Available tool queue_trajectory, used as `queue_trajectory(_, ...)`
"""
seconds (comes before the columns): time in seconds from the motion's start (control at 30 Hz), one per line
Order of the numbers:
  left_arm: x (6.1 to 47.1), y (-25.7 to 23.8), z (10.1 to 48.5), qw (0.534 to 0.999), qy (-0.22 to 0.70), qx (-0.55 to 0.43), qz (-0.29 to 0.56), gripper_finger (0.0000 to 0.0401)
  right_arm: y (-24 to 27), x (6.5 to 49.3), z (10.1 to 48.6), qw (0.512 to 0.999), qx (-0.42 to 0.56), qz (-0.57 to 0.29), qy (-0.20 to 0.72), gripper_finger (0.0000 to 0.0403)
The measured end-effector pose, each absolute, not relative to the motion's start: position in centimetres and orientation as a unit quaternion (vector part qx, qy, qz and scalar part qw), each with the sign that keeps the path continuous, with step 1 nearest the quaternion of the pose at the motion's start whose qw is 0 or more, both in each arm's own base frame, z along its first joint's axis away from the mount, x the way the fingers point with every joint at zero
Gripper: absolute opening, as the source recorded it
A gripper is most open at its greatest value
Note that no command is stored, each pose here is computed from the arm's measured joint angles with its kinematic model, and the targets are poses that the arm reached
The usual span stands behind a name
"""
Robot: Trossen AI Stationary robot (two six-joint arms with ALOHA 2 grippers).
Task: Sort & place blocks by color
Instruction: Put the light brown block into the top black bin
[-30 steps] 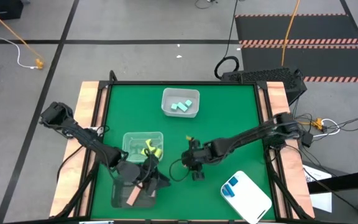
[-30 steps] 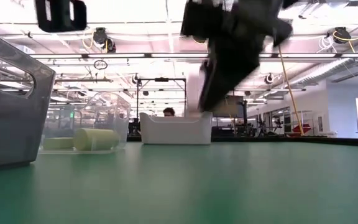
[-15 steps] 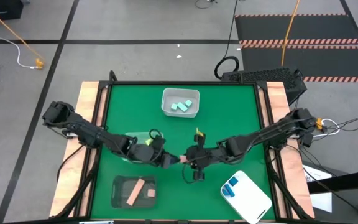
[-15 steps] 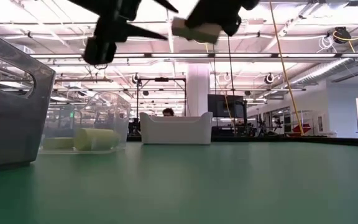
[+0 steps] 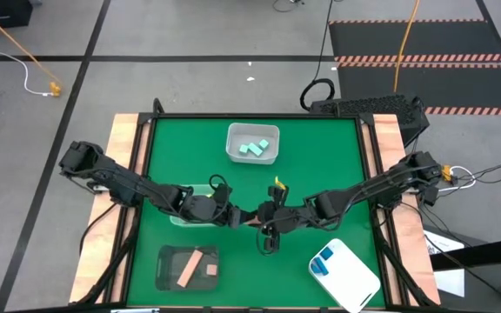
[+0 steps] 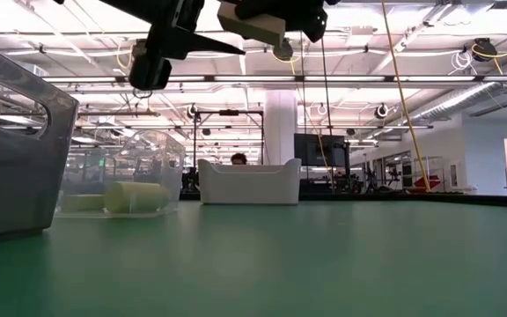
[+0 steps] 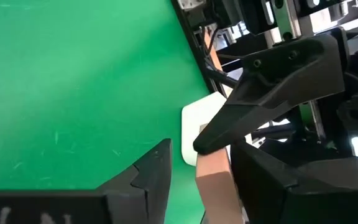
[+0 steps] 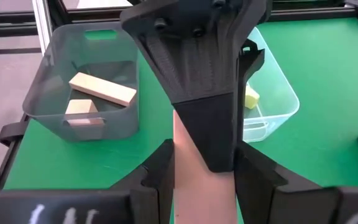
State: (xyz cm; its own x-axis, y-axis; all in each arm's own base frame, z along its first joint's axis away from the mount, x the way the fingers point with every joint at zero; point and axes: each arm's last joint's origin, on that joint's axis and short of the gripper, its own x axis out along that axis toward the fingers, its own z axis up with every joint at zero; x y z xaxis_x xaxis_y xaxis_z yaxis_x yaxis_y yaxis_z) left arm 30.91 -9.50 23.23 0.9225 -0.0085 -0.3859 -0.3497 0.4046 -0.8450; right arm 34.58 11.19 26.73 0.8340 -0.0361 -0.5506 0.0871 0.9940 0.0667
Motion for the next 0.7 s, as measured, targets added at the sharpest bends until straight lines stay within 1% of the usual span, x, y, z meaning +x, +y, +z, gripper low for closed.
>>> queue_trajectory(0.07, 30.9, -9.5, 23.3, 0.822, 0.165, -0.536, 0.102, 0.0143, 11.2, 34.6, 26.7, 0.957, 0.040, -0.031, 0.286, 0.0109)
queue_trajectory(0.17, 30.9, -9.6, 23.4, 0.822, 0.161, -0.537, 0.097, 0.0087, 11.2, 34.6, 26.7, 0.957, 0.030, -0.028, 0.286, 0.0110)
queue_trajectory(0.2, 30.9, -9.7, 23.5, 0.821, 0.159, -0.541, 0.095, 0.0069, 11.2, 34.6, 26.7, 0.957, 0.027, -0.029, 0.286, 0.0121)
queue_trajectory(0.23, 30.9, -9.7, 23.5, 0.821, 0.161, -0.540, 0.092, 0.0063, 11.2, 34.6, 26.7, 0.957, 0.027, -0.032, 0.286, 0.0139)
queue_trajectory(0.37, 30.8, -10.0, 23.4, 0.822, 0.168, -0.537, 0.088, 0.0063, 11.1, 34.1, 27.1, 0.953, 0.057, -0.033, 0.295, 0.0236)
queue_trajectory(0.47, 30.8, -10.1, 23.4, 0.821, 0.168, -0.539, 0.087, 0.0063, 11.0, 33.0, 27.8, 0.942, 0.108, -0.021, 0.317, 0.0292)
queue_trajectory(0.57, 30.7, -10.2, 23.3, 0.819, 0.180, -0.539, 0.082, 0.0063, 10.7, 31.3, 29.0, 0.917, 0.190, -0.009, 0.351, 0.0322)
queue_trajectory(0.63, 30.6, -10.3, 23.1, 0.815, 0.202, -0.539, 0.069, 0.0063, 10.4, 29.9, 29.7, 0.890, 0.246, -0.002, 0.385, 0.0327)
queue_trajectory(0.7, 30.4, -10.7, 23.1, 0.806, 0.237, -0.542, 0.036, 0.0063, 10.6, 28.4, 30.3, 0.860, 0.292, 0.006, 0.418, 0.0325)
